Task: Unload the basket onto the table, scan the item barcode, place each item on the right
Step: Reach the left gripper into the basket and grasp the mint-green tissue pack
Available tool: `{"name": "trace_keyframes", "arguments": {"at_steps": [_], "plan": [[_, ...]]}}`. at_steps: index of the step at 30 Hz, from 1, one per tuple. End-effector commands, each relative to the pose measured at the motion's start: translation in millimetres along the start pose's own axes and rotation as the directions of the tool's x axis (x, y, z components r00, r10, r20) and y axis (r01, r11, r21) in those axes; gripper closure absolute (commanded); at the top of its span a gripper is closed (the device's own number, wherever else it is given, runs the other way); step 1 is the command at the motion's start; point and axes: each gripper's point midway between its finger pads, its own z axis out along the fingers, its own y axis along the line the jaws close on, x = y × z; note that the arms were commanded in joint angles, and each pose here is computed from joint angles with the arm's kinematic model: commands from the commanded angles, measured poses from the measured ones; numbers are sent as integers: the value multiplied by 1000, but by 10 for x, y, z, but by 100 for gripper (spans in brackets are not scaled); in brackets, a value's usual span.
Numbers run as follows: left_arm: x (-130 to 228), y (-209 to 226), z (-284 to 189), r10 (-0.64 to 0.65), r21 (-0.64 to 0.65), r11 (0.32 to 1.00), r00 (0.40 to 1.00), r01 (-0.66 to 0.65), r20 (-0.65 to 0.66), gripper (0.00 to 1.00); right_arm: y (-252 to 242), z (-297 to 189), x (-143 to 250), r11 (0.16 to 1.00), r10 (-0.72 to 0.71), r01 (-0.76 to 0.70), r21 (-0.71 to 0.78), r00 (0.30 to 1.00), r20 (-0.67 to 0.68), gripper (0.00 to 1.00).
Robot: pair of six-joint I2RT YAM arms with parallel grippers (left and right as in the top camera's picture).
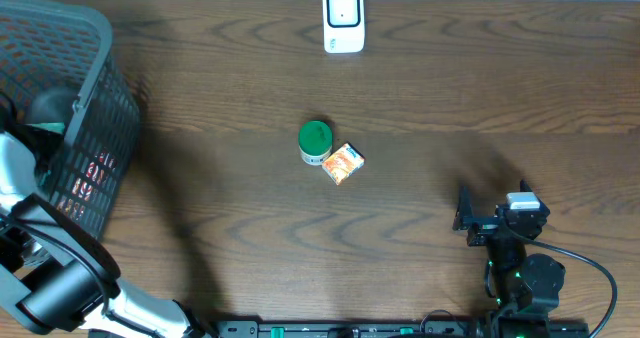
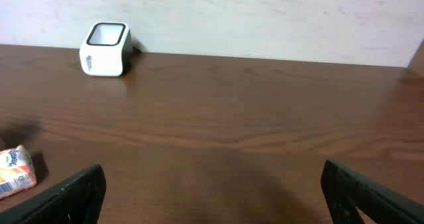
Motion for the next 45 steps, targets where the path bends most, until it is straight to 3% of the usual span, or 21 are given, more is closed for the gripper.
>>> {"name": "trace_keyframes", "arguments": {"at_steps": [1, 10, 18, 26, 27, 28, 30, 31, 33, 39, 45], "plan": [[79, 40, 116, -29, 42, 999, 999, 31, -31, 10, 16, 1, 14, 1000, 12, -12, -6, 1000, -4, 1], [157, 39, 326, -51, 94, 994, 998, 54, -28, 4, 16, 1, 14, 1000, 12, -12, -6, 1000, -4, 1], [369, 15, 682, -48, 92, 994, 993, 58, -105, 4, 16, 1, 14, 1000, 12, -12, -6, 1000, -4, 1], [284, -47, 834, -59, 118, 991, 996, 67, -65, 4, 16, 1, 15, 1000, 12, -12, -6, 1000, -5, 1], [268, -62, 833, -63, 125, 990, 996, 70, -60, 9, 16, 1, 15, 1000, 12, -13, -6, 1000, -5, 1], [262, -77, 832, -63, 133, 989, 996, 71, -59, 21, 16, 1, 15, 1000, 12, -13, -6, 1000, -5, 1], [291, -132, 822, -60, 163, 984, 995, 72, -78, 62, 16, 1, 14, 1000, 12, -12, -6, 1000, -4, 1], [311, -165, 814, -58, 182, 981, 994, 74, -91, 76, 16, 1, 14, 1000, 12, -12, -6, 1000, -4, 1], [341, -229, 790, -53, 217, 973, 992, 77, -113, 92, 16, 1, 14, 1000, 12, -12, -6, 1000, -4, 1], [156, -324, 473, -58, 276, 958, 996, 75, -68, 93, 16, 1, 14, 1000, 12, -12, -6, 1000, -4, 1], [-294, -607, -714, -36, 505, 863, 993, -25, 112, 93, 16, 1, 14, 1000, 12, -12, -6, 1000, -4, 1]]}}
